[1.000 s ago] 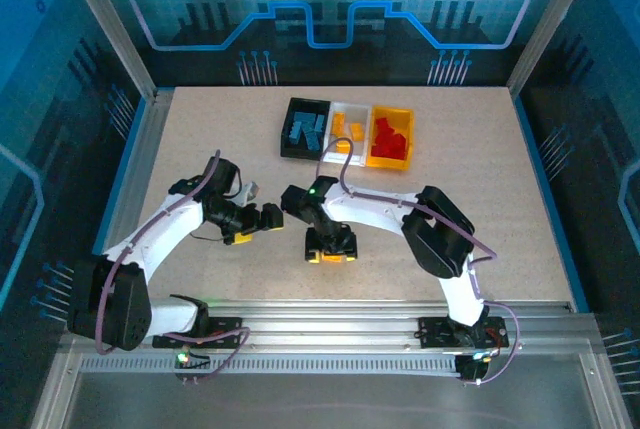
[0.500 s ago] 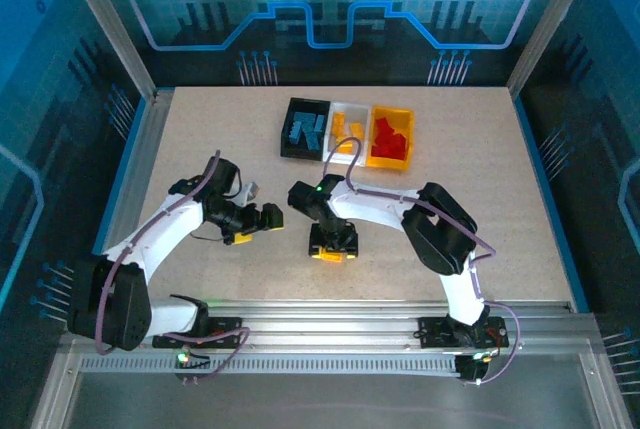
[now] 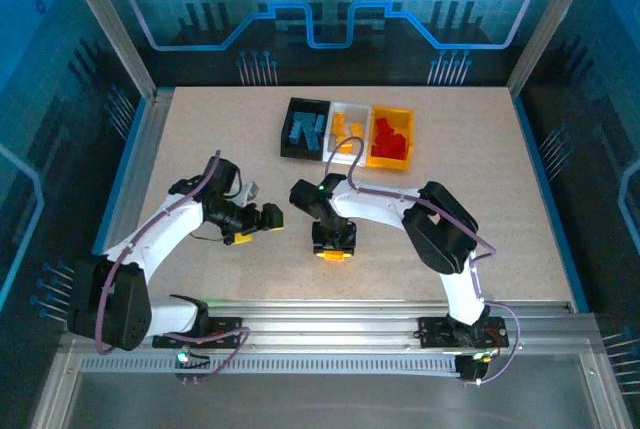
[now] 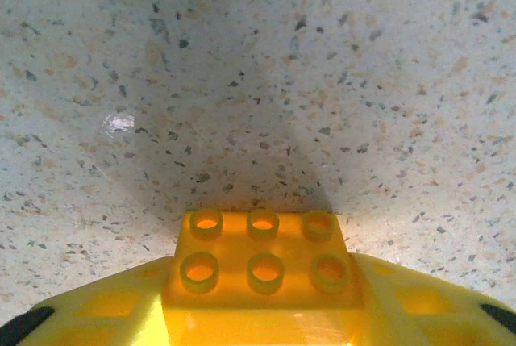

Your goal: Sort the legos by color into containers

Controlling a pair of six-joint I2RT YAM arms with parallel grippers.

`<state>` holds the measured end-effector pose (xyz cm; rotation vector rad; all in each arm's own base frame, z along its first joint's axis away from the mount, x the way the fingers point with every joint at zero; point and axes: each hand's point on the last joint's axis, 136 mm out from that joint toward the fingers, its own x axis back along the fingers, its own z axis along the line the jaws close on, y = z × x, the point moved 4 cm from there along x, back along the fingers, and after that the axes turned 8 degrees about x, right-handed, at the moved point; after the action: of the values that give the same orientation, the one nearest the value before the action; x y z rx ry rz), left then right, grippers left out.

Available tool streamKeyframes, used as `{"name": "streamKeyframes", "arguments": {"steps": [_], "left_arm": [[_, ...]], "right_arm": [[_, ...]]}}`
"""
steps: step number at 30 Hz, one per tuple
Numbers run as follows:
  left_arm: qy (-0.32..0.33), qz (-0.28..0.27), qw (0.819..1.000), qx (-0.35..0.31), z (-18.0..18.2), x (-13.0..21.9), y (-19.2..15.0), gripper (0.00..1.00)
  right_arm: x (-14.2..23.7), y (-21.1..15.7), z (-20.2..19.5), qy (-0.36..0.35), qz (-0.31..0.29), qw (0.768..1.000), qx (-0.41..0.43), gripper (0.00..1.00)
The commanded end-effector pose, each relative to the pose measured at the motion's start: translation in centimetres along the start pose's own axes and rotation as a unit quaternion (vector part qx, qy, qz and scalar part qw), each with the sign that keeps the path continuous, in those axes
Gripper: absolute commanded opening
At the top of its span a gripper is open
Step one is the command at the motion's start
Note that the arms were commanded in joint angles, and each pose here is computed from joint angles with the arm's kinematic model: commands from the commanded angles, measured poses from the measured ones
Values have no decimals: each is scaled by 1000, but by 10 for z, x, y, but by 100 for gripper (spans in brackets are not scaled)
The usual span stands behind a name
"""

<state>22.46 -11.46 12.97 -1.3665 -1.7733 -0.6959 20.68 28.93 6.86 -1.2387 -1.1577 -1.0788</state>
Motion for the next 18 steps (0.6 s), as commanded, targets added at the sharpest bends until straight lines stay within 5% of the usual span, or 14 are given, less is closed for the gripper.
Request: {"name": "streamKeyframes", "arguments": {"steps": [1, 9, 18], "left_arm": [[7, 6, 1000, -4, 2, -1, -4, 99], [6, 4, 1000, -6, 1, -1, -5, 99], [9, 1, 1000, -7, 2, 0, -5, 99]], "right_arm": [[7, 1, -12, -12, -8, 1000, -13, 46], [61, 19, -30, 18, -58, 998, -28, 45], [165, 95, -65, 186, -179, 960, -113, 46]]}}
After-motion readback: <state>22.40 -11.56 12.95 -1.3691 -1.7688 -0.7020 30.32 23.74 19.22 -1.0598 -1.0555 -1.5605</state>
